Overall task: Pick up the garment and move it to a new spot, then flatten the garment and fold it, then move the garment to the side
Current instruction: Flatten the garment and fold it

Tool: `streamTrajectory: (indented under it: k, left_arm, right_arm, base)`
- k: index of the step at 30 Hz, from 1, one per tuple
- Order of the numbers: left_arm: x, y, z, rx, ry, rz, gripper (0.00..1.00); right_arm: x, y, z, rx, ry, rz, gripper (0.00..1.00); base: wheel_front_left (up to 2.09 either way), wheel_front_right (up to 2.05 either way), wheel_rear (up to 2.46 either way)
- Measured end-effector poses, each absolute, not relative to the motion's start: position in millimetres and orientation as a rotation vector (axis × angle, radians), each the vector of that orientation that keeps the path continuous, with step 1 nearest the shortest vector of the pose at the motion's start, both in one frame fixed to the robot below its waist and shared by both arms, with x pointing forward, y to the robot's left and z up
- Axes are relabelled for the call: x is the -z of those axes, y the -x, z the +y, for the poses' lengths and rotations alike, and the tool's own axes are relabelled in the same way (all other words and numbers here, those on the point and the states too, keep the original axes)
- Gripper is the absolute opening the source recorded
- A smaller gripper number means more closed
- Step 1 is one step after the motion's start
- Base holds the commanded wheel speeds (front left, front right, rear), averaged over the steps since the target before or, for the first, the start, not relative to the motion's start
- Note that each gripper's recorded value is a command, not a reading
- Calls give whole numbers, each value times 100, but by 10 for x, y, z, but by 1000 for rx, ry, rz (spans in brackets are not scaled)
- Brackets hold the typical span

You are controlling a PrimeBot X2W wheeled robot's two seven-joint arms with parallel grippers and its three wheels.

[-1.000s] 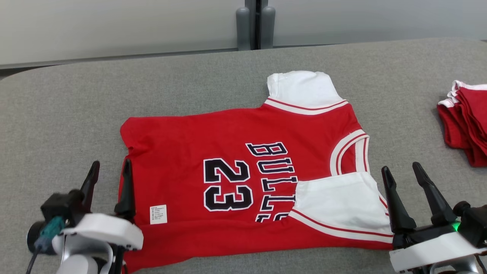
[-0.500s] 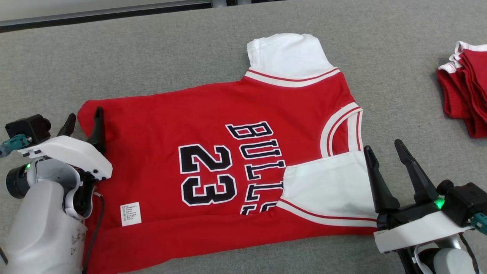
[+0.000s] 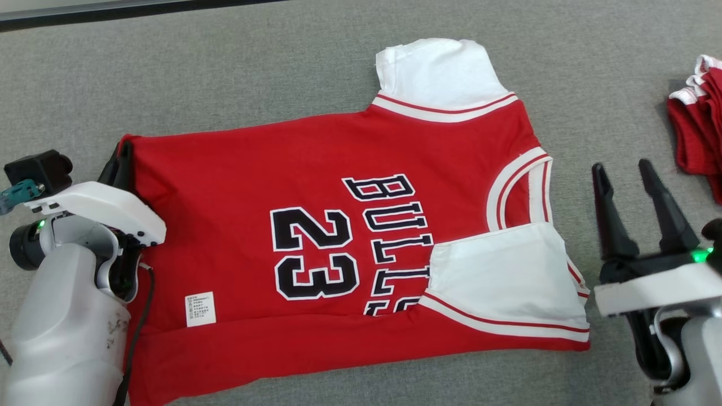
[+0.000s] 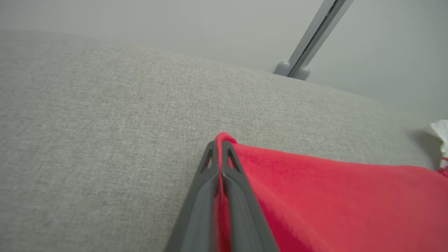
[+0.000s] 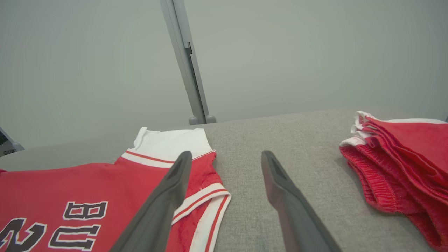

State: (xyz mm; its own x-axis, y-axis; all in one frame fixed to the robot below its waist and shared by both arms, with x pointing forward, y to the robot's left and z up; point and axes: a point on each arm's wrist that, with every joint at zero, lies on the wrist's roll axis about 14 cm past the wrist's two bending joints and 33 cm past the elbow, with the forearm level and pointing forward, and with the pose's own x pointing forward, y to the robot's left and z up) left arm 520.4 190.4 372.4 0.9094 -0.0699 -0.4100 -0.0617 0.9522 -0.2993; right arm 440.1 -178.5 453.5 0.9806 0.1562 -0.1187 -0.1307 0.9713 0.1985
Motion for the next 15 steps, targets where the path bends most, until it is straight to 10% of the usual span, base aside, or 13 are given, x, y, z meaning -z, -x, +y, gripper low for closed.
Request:
streamTrajectory:
  k: [15]
  left_arm:
    - [-3837,-5366,1696,60,307,324,0]
  right_arm:
    - [-4520,-5941,-1332,-326,-127,186,100]
  base:
    - [0,0,0]
